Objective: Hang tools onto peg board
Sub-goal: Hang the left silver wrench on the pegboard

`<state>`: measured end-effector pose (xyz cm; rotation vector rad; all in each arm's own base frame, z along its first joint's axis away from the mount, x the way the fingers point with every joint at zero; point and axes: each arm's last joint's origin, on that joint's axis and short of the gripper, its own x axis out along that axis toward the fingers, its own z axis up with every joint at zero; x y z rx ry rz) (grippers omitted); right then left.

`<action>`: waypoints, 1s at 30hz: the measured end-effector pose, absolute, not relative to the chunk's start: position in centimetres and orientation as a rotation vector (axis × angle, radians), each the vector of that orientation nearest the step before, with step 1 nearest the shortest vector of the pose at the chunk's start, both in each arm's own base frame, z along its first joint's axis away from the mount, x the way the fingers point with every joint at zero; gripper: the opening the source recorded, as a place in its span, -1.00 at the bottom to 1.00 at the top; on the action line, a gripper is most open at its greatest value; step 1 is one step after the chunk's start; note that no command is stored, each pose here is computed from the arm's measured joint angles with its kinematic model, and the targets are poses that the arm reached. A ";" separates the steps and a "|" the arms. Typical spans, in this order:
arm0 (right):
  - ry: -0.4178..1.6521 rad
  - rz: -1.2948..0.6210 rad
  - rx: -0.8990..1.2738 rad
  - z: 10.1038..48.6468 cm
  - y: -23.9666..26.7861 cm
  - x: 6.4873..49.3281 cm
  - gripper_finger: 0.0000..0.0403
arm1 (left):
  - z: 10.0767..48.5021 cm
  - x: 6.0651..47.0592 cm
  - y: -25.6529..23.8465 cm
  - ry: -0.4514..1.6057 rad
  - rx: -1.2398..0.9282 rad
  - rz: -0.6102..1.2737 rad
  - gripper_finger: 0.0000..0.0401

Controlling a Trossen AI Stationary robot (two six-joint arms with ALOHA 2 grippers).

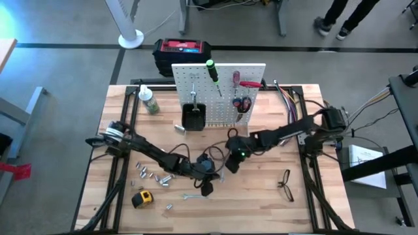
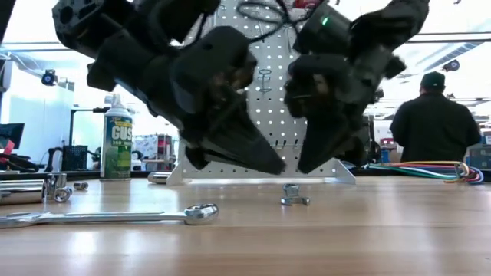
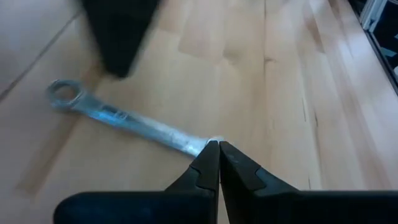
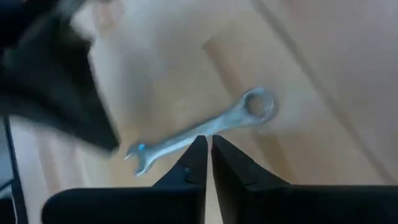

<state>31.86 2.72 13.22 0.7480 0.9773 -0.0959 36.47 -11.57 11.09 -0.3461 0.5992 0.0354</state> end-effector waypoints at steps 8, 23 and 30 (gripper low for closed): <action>0.993 -0.167 0.759 11.6 0.3 32.2 -0.47 | 10.1 37.4 -10.8 0.644 -0.364 -0.016 -1.00; 1.017 -0.100 0.767 10.9 0.5 32.5 -0.13 | 9.3 37.2 -9.4 0.750 -0.427 0.030 -1.00; 1.025 0.041 0.837 11.3 2.7 32.7 -0.20 | 9.2 36.8 -9.2 0.808 -0.431 0.059 -1.00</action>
